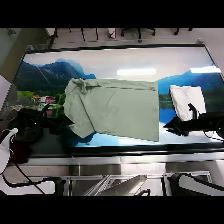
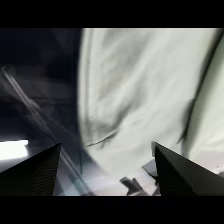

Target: Fold the shirts.

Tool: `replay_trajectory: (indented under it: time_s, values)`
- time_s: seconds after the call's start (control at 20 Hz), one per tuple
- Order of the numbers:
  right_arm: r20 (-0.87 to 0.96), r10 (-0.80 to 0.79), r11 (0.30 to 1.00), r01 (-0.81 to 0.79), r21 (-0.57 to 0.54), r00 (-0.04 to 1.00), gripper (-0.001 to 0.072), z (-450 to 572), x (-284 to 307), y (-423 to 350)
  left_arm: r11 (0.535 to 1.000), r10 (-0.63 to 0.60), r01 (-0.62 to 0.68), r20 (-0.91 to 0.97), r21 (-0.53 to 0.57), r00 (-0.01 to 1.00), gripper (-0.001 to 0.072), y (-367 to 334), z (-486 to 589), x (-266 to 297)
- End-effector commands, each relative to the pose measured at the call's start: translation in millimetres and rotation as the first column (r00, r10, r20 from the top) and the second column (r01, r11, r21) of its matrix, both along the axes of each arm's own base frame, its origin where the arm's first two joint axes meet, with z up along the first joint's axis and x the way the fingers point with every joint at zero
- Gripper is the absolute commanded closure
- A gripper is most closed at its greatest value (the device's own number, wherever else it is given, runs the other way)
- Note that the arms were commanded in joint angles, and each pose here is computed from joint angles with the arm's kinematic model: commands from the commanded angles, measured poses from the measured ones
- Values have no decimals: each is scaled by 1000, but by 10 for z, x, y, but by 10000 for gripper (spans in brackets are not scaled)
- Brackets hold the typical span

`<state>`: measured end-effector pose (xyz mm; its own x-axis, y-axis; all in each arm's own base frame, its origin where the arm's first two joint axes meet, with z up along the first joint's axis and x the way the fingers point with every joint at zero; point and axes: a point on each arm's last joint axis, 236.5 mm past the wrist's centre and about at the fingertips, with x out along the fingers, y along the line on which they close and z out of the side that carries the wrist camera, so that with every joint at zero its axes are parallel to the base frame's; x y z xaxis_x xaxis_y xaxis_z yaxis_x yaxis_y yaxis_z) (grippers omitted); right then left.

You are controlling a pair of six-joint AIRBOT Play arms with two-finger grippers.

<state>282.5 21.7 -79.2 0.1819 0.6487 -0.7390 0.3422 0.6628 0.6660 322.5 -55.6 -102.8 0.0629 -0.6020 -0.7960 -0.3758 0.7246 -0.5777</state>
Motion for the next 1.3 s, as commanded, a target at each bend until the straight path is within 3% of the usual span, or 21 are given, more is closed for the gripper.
replay_trajectory:
  time_s: [0.0,0.05,0.1,0.45,0.65,0.7,0.75,0.8,0.95,1.0,1.1,1.25]
  values:
    - [-9,1,1000,-1,2,1000,340,-31,-43,18,997,24,-30,84,75,996,105,-7,-138,194]
    - [-14,1,1000,-1,5,1000,337,-43,-62,26,996,20,-29,101,90,995,423,-29,-152,236]
    - [-21,2,1000,-2,-1,1000,336,-73,-87,24,994,18,-31,122,105,992,687,-41,-162,284]
    - [-51,7,999,-9,-46,999,318,-333,-213,139,994,-4,-19,195,112,981,691,-22,78,557]
    - [-95,76,997,-74,19,993,324,-440,-238,529,994,-11,-12,208,111,978,691,-27,138,606]
    - [-79,95,994,-91,56,992,410,-431,-207,673,994,-11,-13,208,111,978,691,-26,140,607]
    - [-45,108,990,-103,96,993,590,-387,-143,822,994,-10,-14,211,109,977,691,-29,155,611]
    - [-8,110,987,-108,117,994,685,-321,-61,916,994,-9,-16,225,111,974,691,-25,208,625]
    - [224,128,985,-150,84,966,686,412,467,914,991,-33,-25,414,133,910,692,-10,1009,875]
    - [346,118,988,-144,50,931,686,916,700,833,988,-53,-32,529,150,847,692,0,1557,969]
    - [640,97,995,-72,-65,762,686,2332,1030,595,975,-97,-104,790,199,606,692,46,3080,928]
    - [945,188,959,159,-235,268,686,4696,645,423,930,-191,-311,981,194,42,692,8,5495,-74]
